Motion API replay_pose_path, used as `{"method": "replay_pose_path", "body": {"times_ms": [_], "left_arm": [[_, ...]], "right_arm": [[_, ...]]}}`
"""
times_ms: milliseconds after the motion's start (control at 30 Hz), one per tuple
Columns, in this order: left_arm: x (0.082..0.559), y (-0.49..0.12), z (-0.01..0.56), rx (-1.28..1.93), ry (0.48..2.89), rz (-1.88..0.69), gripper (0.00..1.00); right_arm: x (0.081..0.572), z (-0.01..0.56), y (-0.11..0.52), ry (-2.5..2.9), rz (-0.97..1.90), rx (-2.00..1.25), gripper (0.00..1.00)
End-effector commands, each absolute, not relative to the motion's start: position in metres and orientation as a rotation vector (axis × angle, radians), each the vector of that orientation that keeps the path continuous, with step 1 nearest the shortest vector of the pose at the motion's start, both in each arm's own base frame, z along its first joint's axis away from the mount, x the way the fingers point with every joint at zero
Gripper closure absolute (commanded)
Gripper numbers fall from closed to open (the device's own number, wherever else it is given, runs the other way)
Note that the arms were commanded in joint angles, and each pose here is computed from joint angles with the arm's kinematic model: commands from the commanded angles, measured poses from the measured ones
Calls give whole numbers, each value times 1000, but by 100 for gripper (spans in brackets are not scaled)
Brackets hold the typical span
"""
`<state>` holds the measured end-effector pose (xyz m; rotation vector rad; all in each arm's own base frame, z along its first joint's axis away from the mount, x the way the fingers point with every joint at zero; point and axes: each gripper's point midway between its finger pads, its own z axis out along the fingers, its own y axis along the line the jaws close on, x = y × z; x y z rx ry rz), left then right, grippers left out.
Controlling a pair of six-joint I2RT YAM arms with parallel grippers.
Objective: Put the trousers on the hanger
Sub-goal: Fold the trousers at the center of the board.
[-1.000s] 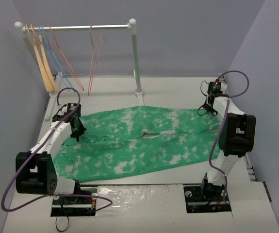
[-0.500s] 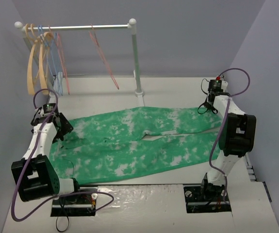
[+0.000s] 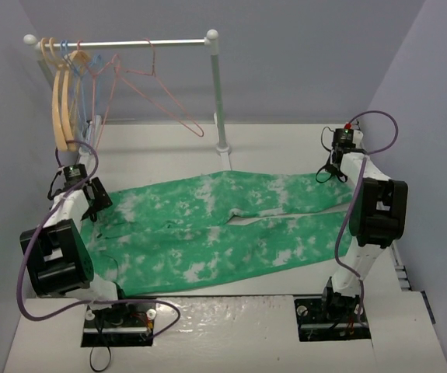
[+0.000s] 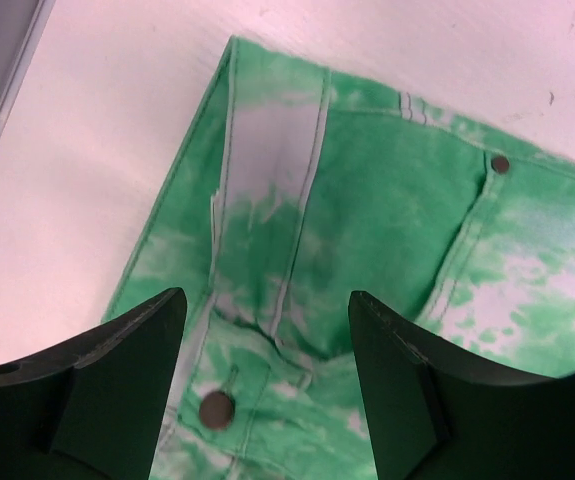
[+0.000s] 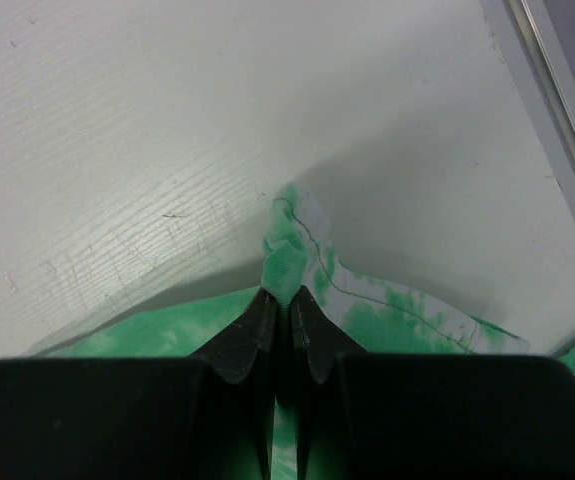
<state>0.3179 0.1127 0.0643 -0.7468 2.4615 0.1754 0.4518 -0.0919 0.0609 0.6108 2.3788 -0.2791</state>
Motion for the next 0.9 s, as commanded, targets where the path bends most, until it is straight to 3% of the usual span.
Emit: {"method": "replay_pose_path", "body": {"times_ms": [0,333,633,767,833,867], "left_arm": [[360,132,81,-574,2415,218,37],[381,148,58,-583,2497,267,41],[372,141,40,-604,2568,232,59],[368,139,39,-606,2563,234,74],[369,138,42,-603,2555,224,100],[369,137,45,-604,2548,217,100]], "right_arm": [[471,77,-95,2295,-251,624,100],[466,70,-101,2300,-279,623,100],[463,67,-102,2304,-289,628,100],[465,71,-101,2295,-280,627,100],[466,74,-101,2290,-275,623,100],[467,75,-100,2288,-269,621,100]]}}
